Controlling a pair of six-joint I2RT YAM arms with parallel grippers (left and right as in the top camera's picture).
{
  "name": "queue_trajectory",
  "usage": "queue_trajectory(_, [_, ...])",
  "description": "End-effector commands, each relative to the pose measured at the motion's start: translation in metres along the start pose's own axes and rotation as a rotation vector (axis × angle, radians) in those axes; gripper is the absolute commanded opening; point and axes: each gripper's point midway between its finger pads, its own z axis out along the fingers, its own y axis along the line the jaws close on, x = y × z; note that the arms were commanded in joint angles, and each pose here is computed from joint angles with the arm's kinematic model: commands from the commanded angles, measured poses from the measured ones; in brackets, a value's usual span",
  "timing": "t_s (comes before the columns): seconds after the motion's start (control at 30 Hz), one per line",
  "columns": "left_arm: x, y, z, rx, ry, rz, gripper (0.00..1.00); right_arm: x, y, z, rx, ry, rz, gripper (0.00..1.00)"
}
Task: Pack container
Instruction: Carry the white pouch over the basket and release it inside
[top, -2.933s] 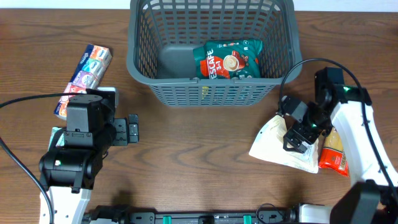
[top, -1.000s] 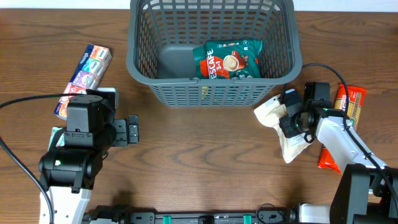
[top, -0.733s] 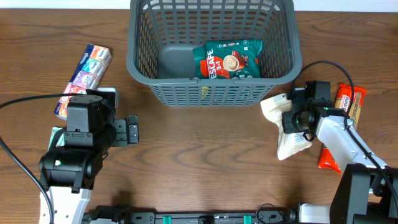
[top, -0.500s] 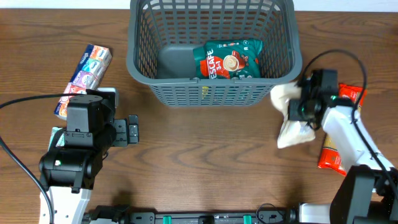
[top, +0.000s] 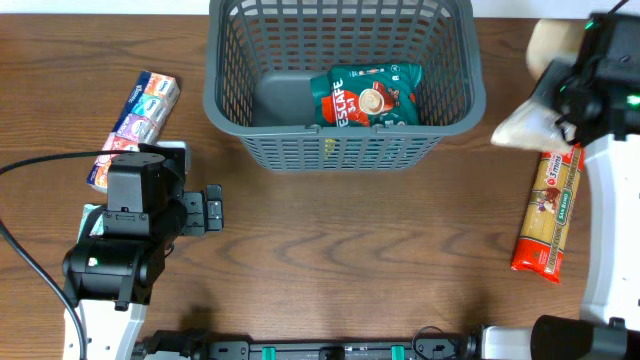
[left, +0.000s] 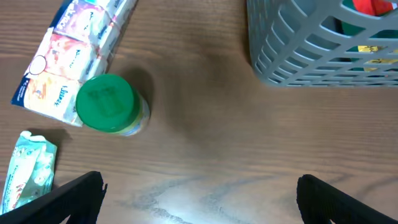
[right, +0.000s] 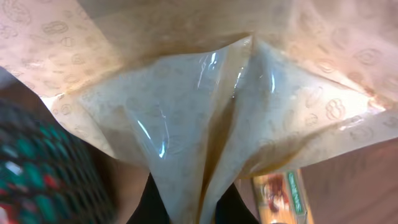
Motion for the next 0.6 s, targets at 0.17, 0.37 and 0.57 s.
queue_trajectory(0.17, [-0.007, 0.001, -0.005, -0.009, -0.023, -0.007, 0.98, -0.075, 0.106, -0.108, -0.533, -0.321, -0.316, 0.01])
queue_trajectory(0.37, [-0.007, 0.001, -0.005, -0.009, -0.023, -0.007, 0.98, -0.033, 0.185, -0.165, -0.918, -0.396, -0.691, 0.01])
queue_trajectory(0.57, [-0.006, 0.001, -0.005, -0.009, -0.02, -0.007, 0.99, 0.023, 0.234, -0.158, -0.995, -0.426, -1.091, 0.01])
